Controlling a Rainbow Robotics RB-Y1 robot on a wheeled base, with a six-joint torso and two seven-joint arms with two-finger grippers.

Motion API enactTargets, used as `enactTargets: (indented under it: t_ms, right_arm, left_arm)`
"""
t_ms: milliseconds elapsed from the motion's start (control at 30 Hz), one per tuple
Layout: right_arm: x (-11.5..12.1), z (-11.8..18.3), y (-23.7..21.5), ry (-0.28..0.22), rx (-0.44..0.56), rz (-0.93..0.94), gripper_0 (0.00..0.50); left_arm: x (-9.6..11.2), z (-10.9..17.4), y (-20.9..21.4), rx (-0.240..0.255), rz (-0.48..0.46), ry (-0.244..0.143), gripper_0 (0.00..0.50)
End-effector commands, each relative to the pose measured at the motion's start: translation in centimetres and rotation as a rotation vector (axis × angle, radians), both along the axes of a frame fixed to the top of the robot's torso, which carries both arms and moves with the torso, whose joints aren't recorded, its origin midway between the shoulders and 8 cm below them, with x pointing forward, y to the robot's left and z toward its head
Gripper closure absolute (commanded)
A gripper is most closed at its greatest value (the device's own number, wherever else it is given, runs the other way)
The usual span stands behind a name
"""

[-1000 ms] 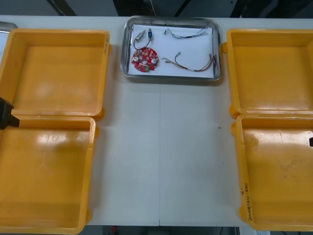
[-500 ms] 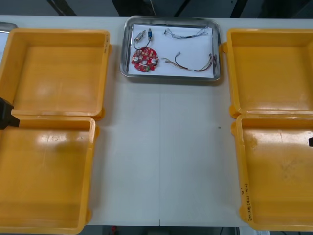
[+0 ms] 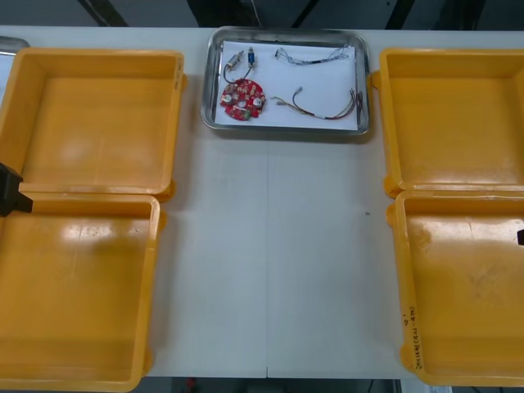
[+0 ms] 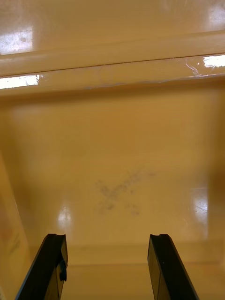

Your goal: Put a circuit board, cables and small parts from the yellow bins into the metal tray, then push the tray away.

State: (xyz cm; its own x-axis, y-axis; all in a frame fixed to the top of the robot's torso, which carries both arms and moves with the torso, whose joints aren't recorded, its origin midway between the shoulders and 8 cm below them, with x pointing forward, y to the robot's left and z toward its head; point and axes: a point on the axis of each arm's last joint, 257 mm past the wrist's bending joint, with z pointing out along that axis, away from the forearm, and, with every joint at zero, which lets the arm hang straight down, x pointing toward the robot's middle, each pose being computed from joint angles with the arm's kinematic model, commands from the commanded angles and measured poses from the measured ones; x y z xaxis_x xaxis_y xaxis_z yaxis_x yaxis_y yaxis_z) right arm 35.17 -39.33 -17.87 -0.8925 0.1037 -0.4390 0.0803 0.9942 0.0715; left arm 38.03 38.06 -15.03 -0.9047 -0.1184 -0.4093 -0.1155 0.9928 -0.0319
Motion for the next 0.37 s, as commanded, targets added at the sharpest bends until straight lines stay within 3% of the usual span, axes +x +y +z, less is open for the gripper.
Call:
enactTargets:
  t_ms: [33,367]
  right_arm:
    - [-0.37,0.45,-0.75,0.011,-0.036,0.000,0.000]
    - [-0.37,0.45,-0.75,0.011,-0.036,0.000,0.000]
  left_arm:
    - [-0.42,0.24,0.45,0.042,-0.072,-0.012,0.000]
    - [-0.42,0.24,0.45,0.042,-0.072,-0.012,0.000]
